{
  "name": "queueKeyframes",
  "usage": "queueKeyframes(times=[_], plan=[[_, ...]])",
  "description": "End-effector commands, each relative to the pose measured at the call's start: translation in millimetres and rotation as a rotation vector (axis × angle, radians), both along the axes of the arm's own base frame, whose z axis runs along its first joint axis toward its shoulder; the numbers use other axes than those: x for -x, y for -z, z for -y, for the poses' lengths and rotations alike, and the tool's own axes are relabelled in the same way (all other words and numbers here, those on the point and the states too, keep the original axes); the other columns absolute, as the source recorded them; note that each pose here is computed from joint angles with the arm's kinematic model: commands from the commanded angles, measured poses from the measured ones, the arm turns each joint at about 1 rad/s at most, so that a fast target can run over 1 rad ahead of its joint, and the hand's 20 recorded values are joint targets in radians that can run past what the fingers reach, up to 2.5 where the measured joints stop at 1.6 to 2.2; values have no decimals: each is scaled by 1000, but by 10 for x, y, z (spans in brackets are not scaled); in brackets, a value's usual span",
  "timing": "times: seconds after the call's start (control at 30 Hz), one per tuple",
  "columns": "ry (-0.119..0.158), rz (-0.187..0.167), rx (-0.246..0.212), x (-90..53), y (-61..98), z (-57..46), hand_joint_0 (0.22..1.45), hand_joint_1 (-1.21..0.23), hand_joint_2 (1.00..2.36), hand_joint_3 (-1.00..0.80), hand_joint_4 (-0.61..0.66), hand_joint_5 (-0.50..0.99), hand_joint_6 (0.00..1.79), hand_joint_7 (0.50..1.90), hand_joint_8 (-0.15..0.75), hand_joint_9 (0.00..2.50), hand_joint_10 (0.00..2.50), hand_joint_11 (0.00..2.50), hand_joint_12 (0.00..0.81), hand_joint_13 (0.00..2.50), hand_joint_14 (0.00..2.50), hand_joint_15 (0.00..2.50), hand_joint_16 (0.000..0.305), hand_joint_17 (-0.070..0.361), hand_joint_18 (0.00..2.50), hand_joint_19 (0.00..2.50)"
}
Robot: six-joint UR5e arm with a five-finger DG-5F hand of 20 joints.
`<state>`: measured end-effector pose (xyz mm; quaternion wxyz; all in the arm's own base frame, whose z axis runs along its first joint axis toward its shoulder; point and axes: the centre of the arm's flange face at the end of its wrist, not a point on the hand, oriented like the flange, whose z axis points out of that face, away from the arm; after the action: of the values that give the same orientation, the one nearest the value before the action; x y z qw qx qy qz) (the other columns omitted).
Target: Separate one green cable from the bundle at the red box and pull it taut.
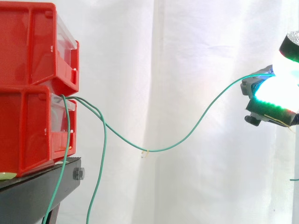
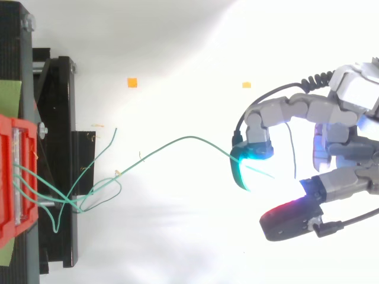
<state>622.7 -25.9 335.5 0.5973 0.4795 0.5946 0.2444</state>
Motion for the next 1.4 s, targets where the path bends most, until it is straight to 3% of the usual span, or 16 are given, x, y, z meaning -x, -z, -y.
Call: queueKeyframes(times=[0.0, 0.23, 0.3, 0.37, 0.4, 0.53, 0.77, 0.93, 1.13, 1.37], plan=[[1, -3, 0, 3, 3, 17, 716, -753, 1012, -305, -24, 147, 503, 1379, -5, 2500, 2500, 344, 428, 2500, 26, 1593, 45, 102, 1842, 386], [1, -4, -1, 3, -2, 17, 715, -752, 1012, -305, -22, 147, 503, 1379, -4, 2500, 2500, 360, 421, 2500, 26, 1597, 45, 102, 1842, 386], [-4, -19, -3, 21, 9, 8, 715, -752, 1012, -305, -23, 147, 502, 1385, -4, 2500, 2500, 360, 429, 2500, 26, 1597, 45, 101, 1842, 385], [-19, -66, 8, 70, 44, -1, 715, -753, 1012, -305, -23, 147, 502, 1384, -4, 2500, 2500, 359, 429, 2500, 26, 1603, 45, 101, 1841, 385], [-43, -142, 17, 160, 81, -8, 715, -753, 1012, -305, -22, 147, 502, 1385, -4, 2500, 2500, 358, 428, 2500, 26, 1596, 45, 101, 1841, 386], [-54, -181, 20, 202, 111, -1, 715, -753, 1012, -305, -21, 147, 502, 1385, -3, 2500, 2500, 350, 417, 2500, 25, 1606, 45, 101, 1841, 386], [-52, -187, 22, 214, 105, -4, 714, -752, 1012, -305, -22, 147, 503, 1379, -3, 2500, 2500, 349, 418, 2500, 26, 1608, 45, 101, 1841, 385], [-49, -167, 27, 308, -124, 12, 714, -752, 1012, -306, -21, 147, 502, 1385, -3, 2500, 2500, 348, 421, 2500, 27, 1596, 45, 101, 1839, 386], [-22, -189, 42, 429, -260, 40, 714, -753, 1012, -305, -21, 147, 502, 1385, -3, 2500, 2500, 346, 420, 2500, 26, 1596, 45, 100, 1840, 383], [-18, -212, 47, 485, -228, 36, 714, -752, 1013, -308, -15, 147, 503, 1384, -2, 2500, 2500, 342, 421, 2500, 26, 1596, 44, 99, 1837, 384]])
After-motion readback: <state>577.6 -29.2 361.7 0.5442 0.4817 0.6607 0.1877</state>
